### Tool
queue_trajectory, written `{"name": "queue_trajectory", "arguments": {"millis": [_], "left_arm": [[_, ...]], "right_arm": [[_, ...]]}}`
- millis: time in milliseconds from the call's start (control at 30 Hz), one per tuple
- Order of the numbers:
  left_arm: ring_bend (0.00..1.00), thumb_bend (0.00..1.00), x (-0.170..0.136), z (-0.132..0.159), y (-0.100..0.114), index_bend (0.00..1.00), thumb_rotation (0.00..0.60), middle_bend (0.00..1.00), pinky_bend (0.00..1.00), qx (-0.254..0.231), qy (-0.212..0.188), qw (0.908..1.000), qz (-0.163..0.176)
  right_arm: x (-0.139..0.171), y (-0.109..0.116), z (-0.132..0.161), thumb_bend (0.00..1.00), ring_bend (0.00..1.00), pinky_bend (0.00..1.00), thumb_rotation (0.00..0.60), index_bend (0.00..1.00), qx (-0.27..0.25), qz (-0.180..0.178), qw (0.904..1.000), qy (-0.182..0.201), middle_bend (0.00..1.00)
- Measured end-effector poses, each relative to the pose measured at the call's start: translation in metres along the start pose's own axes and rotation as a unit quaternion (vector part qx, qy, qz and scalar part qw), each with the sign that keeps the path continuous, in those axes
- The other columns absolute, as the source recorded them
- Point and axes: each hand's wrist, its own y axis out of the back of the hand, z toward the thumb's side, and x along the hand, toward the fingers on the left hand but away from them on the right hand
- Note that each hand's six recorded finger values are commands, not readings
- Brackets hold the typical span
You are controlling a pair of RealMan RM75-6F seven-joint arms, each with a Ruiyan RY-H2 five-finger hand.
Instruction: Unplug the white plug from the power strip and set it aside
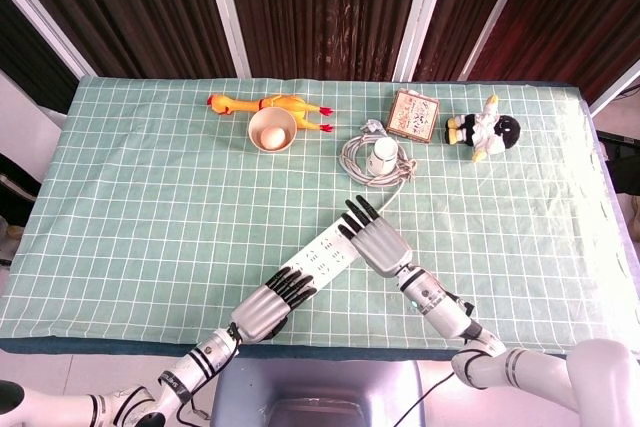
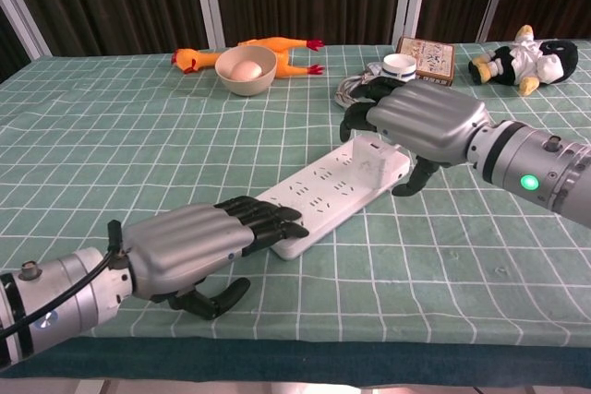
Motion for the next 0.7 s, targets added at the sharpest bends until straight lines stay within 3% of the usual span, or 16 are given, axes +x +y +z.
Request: {"name": "queue_trajectory", "arguments": {"millis": [700], "left_arm": [[0.00,0.62,-0.0004,-0.0003,-0.0017,0.00,0.600,0.00,0.00,0.003,0.001,1.0000,-0.001]], "right_arm": [[-0.0068,-0.0010,0.0083,0.38,0.17,0.27,0.600,0.55,0.004,-0.004,1.0000,-0.001,0.38]]}}
